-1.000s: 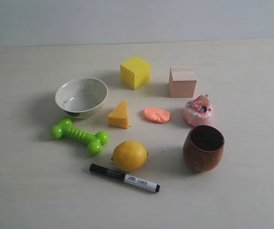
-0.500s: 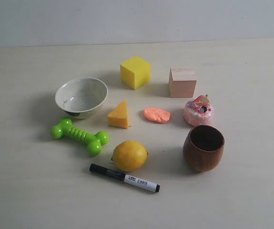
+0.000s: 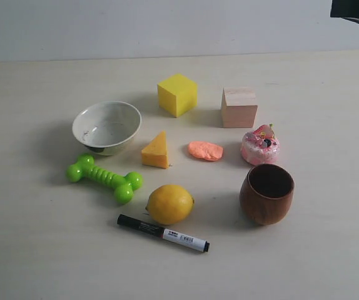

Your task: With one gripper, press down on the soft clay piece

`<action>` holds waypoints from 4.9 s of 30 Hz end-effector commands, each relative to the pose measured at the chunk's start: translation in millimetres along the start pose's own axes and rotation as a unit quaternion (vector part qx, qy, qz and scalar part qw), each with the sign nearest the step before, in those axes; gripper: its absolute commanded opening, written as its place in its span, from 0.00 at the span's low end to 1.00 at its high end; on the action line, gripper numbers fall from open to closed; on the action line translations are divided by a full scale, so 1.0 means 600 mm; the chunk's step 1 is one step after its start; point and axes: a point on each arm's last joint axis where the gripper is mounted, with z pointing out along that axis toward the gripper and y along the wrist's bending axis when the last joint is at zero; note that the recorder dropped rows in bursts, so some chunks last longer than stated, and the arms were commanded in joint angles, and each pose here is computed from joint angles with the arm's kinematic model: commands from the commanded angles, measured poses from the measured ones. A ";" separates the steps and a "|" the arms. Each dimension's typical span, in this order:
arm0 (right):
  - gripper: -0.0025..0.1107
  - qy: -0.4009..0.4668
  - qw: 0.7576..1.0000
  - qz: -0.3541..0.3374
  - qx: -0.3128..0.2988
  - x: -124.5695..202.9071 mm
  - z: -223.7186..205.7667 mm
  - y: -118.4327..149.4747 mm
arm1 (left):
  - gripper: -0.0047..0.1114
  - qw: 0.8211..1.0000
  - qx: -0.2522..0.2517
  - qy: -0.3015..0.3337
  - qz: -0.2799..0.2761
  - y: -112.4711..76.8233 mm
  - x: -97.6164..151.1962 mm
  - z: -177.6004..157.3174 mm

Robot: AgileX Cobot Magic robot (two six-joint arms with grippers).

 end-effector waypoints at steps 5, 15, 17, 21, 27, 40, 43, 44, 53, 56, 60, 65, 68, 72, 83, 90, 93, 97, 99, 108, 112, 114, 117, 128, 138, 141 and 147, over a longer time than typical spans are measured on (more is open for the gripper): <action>0.02 -0.045 0.999 0.020 -0.004 -0.019 0.000 0.002 | 0.04 1.000 0.004 -0.010 -0.004 -0.001 -0.004 -0.001; 0.02 0.139 0.989 -0.008 -0.039 -0.037 0.049 0.025 | 0.04 1.000 0.004 -0.010 -0.004 -0.001 -0.004 -0.001; 0.02 0.172 0.983 -0.018 -0.056 -0.042 0.067 0.042 | 0.04 1.000 0.004 -0.010 -0.004 -0.001 -0.004 -0.001; 0.02 0.229 0.971 -0.030 -0.067 -0.045 0.109 0.084 | 0.04 1.000 0.004 -0.010 -0.004 -0.001 -0.004 -0.001; 0.02 0.316 0.947 -0.047 0.008 -0.036 0.180 0.126 | 0.04 1.000 0.004 -0.010 -0.004 -0.001 -0.004 -0.001; 0.02 0.408 0.913 0.014 0.019 0.032 0.298 0.186 | 0.04 1.000 0.004 -0.010 -0.004 -0.001 -0.004 -0.001; 0.02 0.422 0.906 0.028 0.032 0.047 0.310 0.185 | 0.04 1.000 0.004 -0.010 -0.004 -0.001 -0.004 -0.001; 0.02 0.428 0.903 0.034 0.039 0.053 0.314 0.184 | 0.04 1.000 0.004 -0.010 -0.004 -0.001 -0.004 -0.001; 0.02 0.454 0.880 0.083 0.113 0.100 0.349 0.172 | 0.04 1.000 0.004 -0.010 -0.004 -0.001 -0.004 -0.001; 0.02 0.457 0.877 0.085 0.118 0.108 0.362 0.173 | 0.04 1.000 0.004 -0.010 -0.004 -0.001 -0.004 -0.001; 0.02 0.458 0.874 0.100 0.128 0.105 0.380 0.175 | 0.04 1.000 0.004 -0.010 -0.004 -0.001 -0.004 -0.001; 0.02 0.476 0.857 0.136 0.143 0.096 0.407 0.165 | 0.04 1.000 0.004 -0.010 -0.004 -0.001 -0.004 -0.001; 0.02 0.490 0.846 0.138 0.156 0.100 0.419 0.163 | 0.04 1.000 0.004 -0.010 -0.004 -0.001 -0.004 -0.001; 0.02 0.497 0.839 0.144 0.166 0.111 0.432 0.162 | 0.04 1.000 0.004 -0.010 -0.004 -0.001 -0.004 -0.001; 0.02 0.527 0.817 0.140 0.189 0.160 0.456 0.153 | 0.04 1.000 0.004 -0.010 -0.004 -0.001 -0.004 -0.001; 0.02 0.528 0.813 0.147 0.196 0.165 0.463 0.141 | 0.04 1.000 0.004 -0.010 -0.004 -0.001 -0.004 -0.001; 0.02 0.524 0.815 0.152 0.196 0.164 0.465 0.139 | 0.04 1.000 0.004 -0.010 -0.004 -0.001 -0.004 -0.001; 0.02 0.515 0.818 0.171 0.189 0.171 0.474 0.143 | 0.04 1.000 0.004 -0.010 -0.004 -0.001 -0.004 -0.001; 0.02 0.520 0.815 0.172 0.190 0.181 0.479 0.142 | 0.04 1.000 0.004 -0.010 -0.004 -0.001 -0.004 -0.001; 0.02 0.522 0.812 0.189 0.180 0.196 0.490 0.145 | 0.04 1.000 0.004 -0.010 -0.004 -0.001 -0.004 -0.001; 0.02 0.526 0.809 0.192 0.180 0.203 0.493 0.146 | 0.04 1.000 0.004 -0.010 -0.004 -0.001 -0.004 -0.001; 0.02 0.529 0.806 0.192 0.182 0.210 0.495 0.145 | 0.04 1.000 0.004 -0.010 -0.004 -0.001 -0.004 -0.001; 0.02 0.543 0.796 0.204 0.176 0.224 0.500 0.148 | 0.04 1.000 0.004 -0.010 -0.004 -0.001 -0.004 -0.001; 0.02 0.582 0.764 0.208 0.187 0.279 0.514 0.143 | 0.04 1.000 0.004 -0.010 -0.004 -0.001 -0.004 -0.001; 0.02 0.583 0.764 0.205 0.186 0.284 0.516 0.142 | 0.04 1.000 0.004 -0.010 -0.004 -0.001 -0.004 -0.001; 0.02 0.583 0.764 0.203 0.187 0.284 0.516 0.141 | 0.04 1.000 0.004 -0.010 -0.004 -0.001 -0.004 -0.001; 0.02 0.587 0.761 0.200 0.191 0.294 0.519 0.139 | 0.04 1.000 0.004 -0.010 -0.004 -0.001 -0.004 -0.001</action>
